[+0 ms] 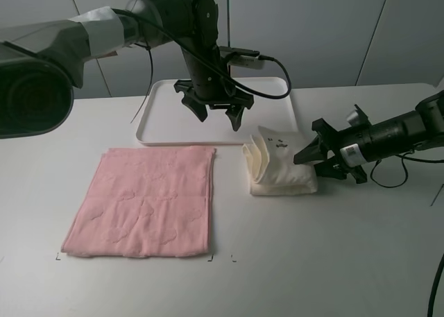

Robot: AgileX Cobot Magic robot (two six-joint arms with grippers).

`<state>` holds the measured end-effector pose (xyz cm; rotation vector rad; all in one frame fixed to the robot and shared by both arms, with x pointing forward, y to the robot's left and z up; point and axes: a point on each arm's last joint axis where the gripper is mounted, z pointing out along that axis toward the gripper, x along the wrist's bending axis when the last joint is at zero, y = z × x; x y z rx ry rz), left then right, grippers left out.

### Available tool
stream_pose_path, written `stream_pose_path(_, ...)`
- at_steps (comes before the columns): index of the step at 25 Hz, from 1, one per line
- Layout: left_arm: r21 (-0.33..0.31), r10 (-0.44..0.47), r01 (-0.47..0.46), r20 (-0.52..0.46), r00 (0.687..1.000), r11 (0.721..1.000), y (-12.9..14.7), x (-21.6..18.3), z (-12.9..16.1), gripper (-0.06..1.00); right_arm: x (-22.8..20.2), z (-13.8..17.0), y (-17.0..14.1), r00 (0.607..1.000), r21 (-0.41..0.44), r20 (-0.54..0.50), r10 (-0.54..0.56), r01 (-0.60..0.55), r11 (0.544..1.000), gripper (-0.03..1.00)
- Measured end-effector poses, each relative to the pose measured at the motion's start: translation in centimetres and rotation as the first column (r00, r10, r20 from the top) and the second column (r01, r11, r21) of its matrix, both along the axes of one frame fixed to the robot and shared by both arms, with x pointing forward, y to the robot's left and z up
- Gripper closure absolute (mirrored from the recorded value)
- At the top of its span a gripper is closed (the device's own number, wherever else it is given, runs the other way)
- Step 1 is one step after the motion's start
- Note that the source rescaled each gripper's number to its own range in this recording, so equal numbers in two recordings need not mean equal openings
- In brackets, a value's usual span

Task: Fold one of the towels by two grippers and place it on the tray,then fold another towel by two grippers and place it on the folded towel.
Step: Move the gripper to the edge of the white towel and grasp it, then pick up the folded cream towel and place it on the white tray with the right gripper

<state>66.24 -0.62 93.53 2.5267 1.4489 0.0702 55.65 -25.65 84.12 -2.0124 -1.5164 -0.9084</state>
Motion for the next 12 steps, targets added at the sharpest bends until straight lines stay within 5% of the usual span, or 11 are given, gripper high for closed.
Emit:
stream_pose_path(4,-0.033,-0.057,0.057,-0.016,0.998,0.998,-0.3,-0.2,0.0,-0.01,-0.1,0.1,0.2,0.999,0.020,0.021,0.035,-0.035,0.999,0.90)
stream_pose_path(12,-0.105,-0.065,0.058,-0.063,0.996,0.993,-0.7,-0.9,0.5,-0.01,-0.2,1.0,0.5,0.994,0.044,0.071,0.087,-0.090,0.995,0.90)
